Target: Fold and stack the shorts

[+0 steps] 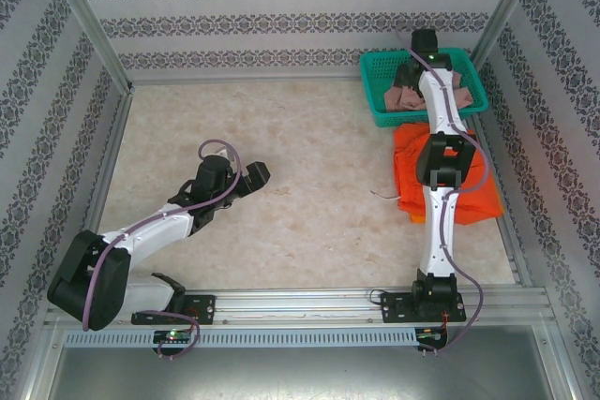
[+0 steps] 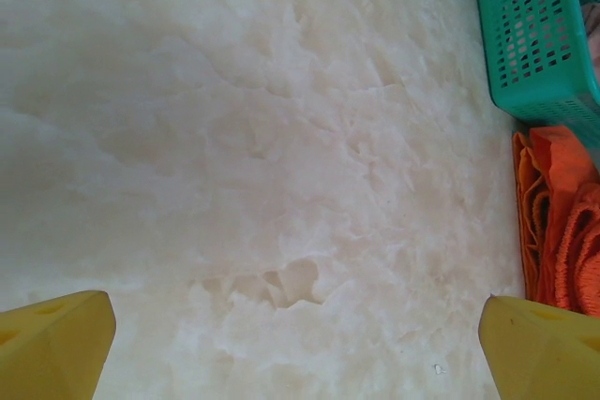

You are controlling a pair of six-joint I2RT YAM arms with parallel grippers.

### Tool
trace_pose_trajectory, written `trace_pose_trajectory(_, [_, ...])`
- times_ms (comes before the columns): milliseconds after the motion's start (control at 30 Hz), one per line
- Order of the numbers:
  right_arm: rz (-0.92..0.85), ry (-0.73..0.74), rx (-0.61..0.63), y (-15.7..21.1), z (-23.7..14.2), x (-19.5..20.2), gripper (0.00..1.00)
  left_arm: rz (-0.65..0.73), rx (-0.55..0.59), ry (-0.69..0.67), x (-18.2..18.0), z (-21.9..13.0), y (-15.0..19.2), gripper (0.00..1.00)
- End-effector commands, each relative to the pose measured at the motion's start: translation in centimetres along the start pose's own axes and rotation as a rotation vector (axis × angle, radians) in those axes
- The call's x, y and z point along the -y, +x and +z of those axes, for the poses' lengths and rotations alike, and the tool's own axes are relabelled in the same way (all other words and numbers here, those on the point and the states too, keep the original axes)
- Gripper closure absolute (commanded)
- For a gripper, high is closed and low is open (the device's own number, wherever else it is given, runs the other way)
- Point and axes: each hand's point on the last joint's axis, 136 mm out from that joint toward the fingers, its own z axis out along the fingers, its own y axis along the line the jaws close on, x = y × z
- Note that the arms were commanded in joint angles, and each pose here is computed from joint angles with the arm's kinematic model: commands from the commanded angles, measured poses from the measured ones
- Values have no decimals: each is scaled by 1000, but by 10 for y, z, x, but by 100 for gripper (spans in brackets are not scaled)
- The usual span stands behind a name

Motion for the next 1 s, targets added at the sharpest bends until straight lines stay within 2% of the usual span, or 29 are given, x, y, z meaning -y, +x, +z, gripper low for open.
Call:
trace_pose_trajectory(0, [5, 62, 30, -10, -1, 13, 48, 32, 27, -20, 3, -6, -14, 0])
trace_pose_trajectory(67, [28, 48, 46, -16, -7, 13, 68, 32, 32, -25, 3, -7, -15, 0])
trace_pose_trajectory(167, [58, -2, 91, -32, -34, 7, 91, 24, 38, -26, 2, -9, -15, 0])
trace_pose_trajectory(233, [78, -54, 131, -46, -63, 1, 100, 20, 40, -18, 4, -10, -16, 0])
trace_pose_trajectory(367, [124, -194, 244, -74, -143, -19, 100, 17, 51, -10, 6, -15, -18, 0])
trace_pose_trajectory(633, [100, -534, 550, -108, -335, -80, 100, 26, 80, 4, 10, -27, -22, 0])
trace_pose_trajectory(833, [55, -877, 740, -110, -470, -125, 100, 33, 108, 12, 11, -35, -26, 0])
trace_pose_trajectory(967, [31, -1077, 785, -102, -528, -146, 100, 40, 131, 13, 12, -41, -30, 0])
